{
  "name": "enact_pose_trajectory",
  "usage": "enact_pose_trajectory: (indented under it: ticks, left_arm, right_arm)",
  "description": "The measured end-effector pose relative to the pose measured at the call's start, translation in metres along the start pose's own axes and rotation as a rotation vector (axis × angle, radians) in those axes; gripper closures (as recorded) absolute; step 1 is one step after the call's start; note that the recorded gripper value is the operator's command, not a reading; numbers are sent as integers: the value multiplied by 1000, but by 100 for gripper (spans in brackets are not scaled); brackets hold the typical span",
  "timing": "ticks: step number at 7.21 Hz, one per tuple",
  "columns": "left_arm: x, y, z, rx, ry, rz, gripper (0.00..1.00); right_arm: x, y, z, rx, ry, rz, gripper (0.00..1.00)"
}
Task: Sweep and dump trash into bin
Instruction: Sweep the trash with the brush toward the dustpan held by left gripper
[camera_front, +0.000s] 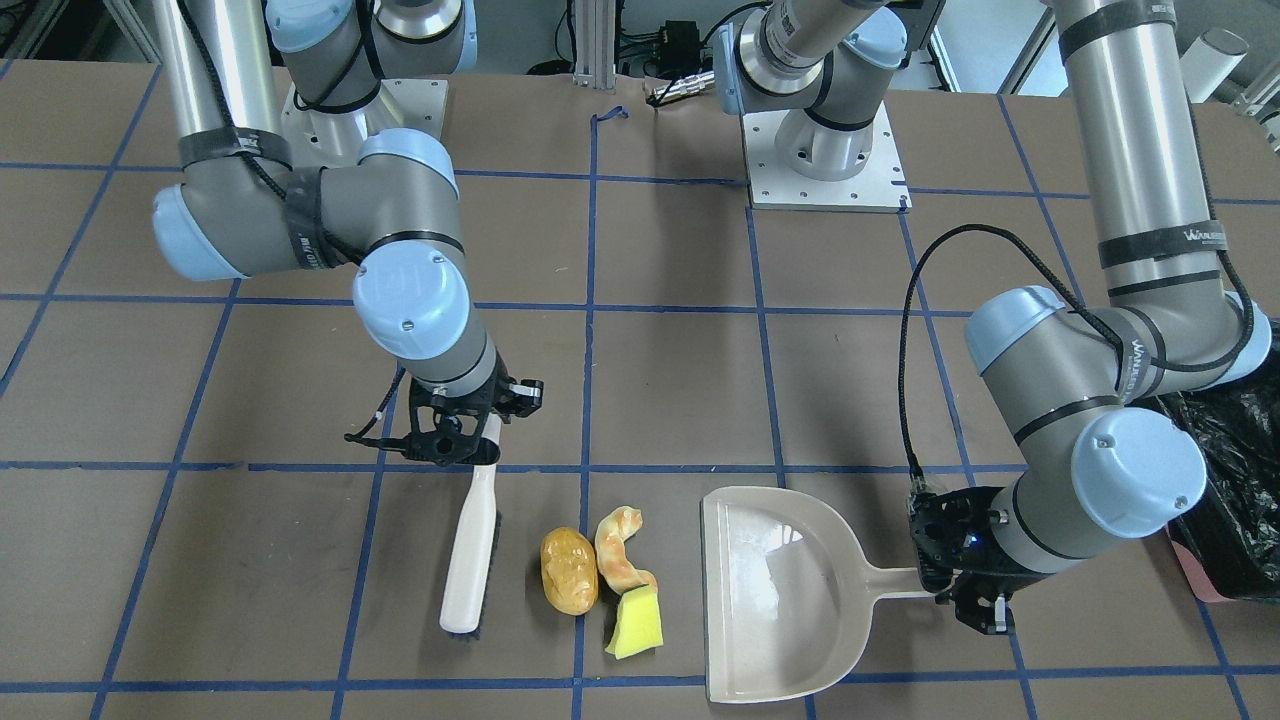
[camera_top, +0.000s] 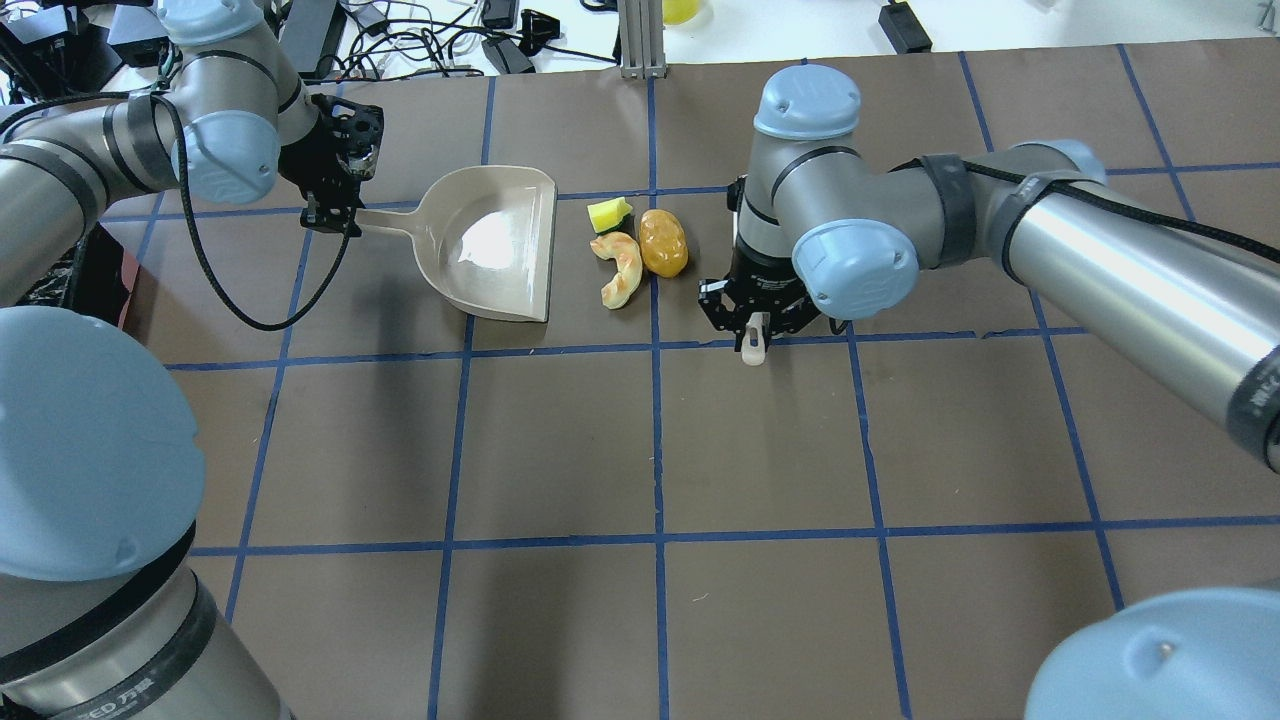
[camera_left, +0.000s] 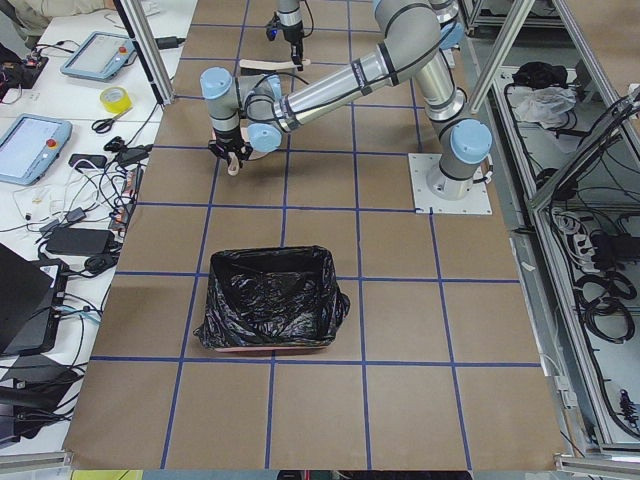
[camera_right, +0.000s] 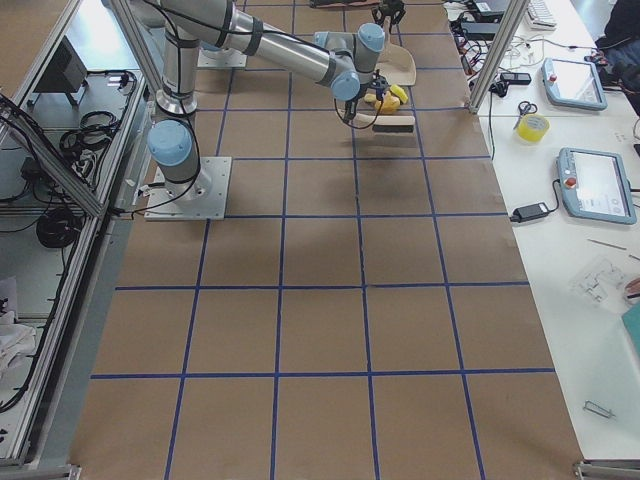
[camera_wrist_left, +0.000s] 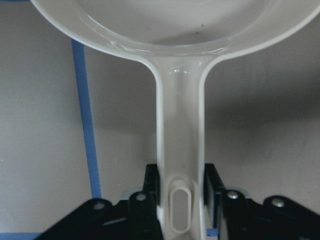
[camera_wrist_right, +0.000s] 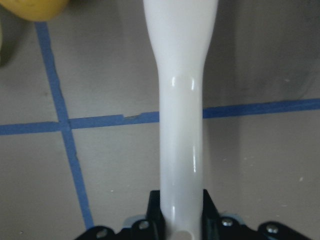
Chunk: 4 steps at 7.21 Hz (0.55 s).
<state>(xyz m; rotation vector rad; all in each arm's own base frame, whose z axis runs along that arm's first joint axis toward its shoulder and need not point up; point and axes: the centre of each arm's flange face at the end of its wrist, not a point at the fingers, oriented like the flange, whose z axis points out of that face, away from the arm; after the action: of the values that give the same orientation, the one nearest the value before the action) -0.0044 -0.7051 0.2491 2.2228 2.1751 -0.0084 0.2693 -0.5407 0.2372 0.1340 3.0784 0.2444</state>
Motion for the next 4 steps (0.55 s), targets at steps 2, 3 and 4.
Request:
enact_pose_trajectory:
  ticks: [2,3,4]
  left_arm:
    - [0,-1,-1,0,0,-3,100]
    - [1,-1,-1,0,1,-5,100]
    - [1,-1,-2,0,2,-6,100]
  right_arm:
    - [-43,9,10,-4,3,33,100]
    - [-64,13,15,-6,-1,49,100]
    - [-86,14,17,-4,-9,66,100]
